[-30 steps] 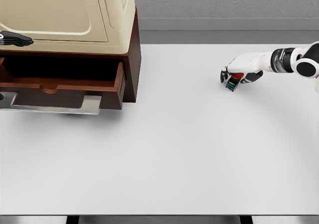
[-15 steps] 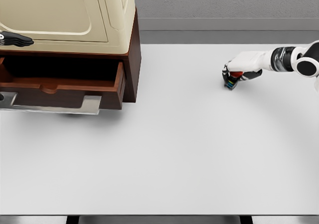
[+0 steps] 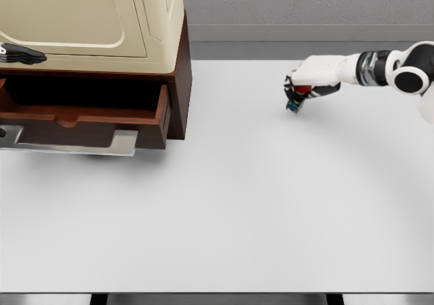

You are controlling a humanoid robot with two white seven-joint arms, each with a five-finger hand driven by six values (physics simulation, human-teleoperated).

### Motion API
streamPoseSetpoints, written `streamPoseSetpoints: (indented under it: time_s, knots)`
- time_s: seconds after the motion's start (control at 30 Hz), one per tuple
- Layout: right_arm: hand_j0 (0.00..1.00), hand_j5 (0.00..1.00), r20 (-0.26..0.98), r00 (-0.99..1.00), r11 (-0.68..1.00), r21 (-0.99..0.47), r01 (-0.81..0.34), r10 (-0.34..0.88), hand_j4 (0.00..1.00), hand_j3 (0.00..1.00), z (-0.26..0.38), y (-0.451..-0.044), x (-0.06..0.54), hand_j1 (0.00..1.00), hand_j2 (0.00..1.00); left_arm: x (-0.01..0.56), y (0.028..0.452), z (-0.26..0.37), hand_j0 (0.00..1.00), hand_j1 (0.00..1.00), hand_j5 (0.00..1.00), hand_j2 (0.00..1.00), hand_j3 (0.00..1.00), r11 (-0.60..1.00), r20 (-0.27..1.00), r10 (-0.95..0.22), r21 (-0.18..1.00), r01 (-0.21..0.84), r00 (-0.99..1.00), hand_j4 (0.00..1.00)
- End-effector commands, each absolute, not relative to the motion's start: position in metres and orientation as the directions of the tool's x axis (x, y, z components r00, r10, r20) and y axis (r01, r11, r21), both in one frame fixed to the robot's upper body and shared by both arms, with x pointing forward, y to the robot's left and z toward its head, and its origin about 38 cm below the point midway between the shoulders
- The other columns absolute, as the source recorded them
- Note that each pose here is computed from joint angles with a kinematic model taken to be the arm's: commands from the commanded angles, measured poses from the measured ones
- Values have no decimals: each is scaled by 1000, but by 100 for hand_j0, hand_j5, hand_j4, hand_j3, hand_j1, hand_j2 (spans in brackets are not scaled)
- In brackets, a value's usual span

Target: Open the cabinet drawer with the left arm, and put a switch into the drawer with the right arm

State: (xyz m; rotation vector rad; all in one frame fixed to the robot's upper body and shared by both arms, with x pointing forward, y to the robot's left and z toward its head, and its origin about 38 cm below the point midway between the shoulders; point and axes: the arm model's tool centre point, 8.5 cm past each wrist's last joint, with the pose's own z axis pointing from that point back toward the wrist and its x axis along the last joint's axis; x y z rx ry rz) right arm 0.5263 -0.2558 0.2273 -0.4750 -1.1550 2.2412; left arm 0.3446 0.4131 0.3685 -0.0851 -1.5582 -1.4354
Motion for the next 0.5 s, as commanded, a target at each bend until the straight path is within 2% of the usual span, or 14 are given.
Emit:
streamPoseSetpoints:
  time_s: [0.0,0.13,0.27,0.47]
  knots:
    - [36,36,-53,-791,-463,-833,-302,610,36,36,232,-246,524,36,36,345,413,370,97,97,97,97,97,306,672,-530,721,622,-518,97]
    - [36,36,-47,-827,-444,-860,-251,560,36,36,247,-226,517,36,36,345,413,370,97,97,97,97,97,306,672,-530,721,622,-518,97]
    - [36,36,-93,-883,-463,-874,-149,460,36,36,264,-194,498,36,36,344,413,370,97,97,97,97,97,305,671,-529,721,622,-519,97]
    - [36,36,-111,-913,-456,-886,-88,392,36,36,273,-168,487,36,36,345,414,369,97,97,97,97,97,306,671,-530,722,621,-519,97]
